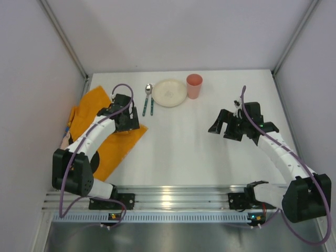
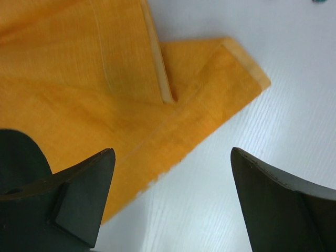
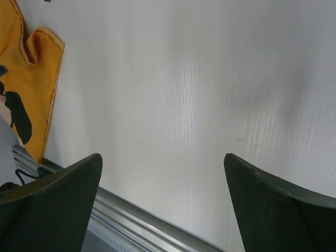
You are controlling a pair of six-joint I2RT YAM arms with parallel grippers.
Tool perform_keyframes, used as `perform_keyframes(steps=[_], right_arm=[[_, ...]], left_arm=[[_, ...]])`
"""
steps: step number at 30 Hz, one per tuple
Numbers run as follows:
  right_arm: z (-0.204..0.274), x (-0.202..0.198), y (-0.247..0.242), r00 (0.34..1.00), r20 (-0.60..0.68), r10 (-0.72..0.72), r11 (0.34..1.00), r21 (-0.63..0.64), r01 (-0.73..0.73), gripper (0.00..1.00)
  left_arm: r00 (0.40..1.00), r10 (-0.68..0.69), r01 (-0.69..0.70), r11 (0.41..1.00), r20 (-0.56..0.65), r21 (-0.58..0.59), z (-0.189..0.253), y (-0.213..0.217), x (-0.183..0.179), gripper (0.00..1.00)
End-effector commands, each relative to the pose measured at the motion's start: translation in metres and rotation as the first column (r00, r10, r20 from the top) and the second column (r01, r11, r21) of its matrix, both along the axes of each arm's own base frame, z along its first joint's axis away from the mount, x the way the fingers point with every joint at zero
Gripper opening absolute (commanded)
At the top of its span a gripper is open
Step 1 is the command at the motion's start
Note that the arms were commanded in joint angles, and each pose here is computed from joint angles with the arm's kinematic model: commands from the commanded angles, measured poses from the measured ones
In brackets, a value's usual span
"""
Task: Set the dinner table for one person
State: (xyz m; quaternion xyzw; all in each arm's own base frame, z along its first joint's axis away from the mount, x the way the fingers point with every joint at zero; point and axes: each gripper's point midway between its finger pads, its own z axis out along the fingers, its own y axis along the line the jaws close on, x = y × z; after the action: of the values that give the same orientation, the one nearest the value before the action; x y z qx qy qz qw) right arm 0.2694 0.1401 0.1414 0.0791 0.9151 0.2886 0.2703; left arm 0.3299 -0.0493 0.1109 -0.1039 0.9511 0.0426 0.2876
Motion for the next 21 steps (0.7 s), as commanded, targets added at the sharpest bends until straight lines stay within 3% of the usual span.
perform_keyframes(steps=[1, 9, 16, 19, 21], right_arm=[[0.000, -0.006, -0.001, 1.000, 0.005, 0.005, 1.000, 0.011, -0.005, 1.00], [-0.009, -0.007, -0.003, 1.000, -0.011, 0.015, 1.000, -0.014, -0.015, 1.00], [-0.011, -0.012, -0.007, 1.000, -0.012, 0.015, 0.999, -0.032, -0.015, 1.00], [-0.011, -0.014, -0.012, 1.000, -0.012, 0.008, 0.999, -0.049, -0.008, 1.00], [-0.012, -0.015, -0.015, 1.000, -0.012, 0.002, 0.998, -0.060, -0.002, 1.00]], left_arm=[[0.997, 0.022, -0.025, 0.999, -0.074, -0.038, -0.003, -0.005, -0.038, 0.97], [0.974, -0.051, 0.034, 0.996, -0.219, -0.079, -0.064, -0.018, -0.050, 0.96], [0.957, -0.054, 0.043, 0.998, -0.284, -0.046, -0.096, -0.011, -0.040, 0.94], [0.952, -0.038, 0.025, 0.999, -0.304, -0.046, -0.107, -0.002, -0.039, 0.88], [0.948, -0.024, 0.009, 0.999, -0.318, -0.047, -0.112, 0.006, -0.040, 0.68]])
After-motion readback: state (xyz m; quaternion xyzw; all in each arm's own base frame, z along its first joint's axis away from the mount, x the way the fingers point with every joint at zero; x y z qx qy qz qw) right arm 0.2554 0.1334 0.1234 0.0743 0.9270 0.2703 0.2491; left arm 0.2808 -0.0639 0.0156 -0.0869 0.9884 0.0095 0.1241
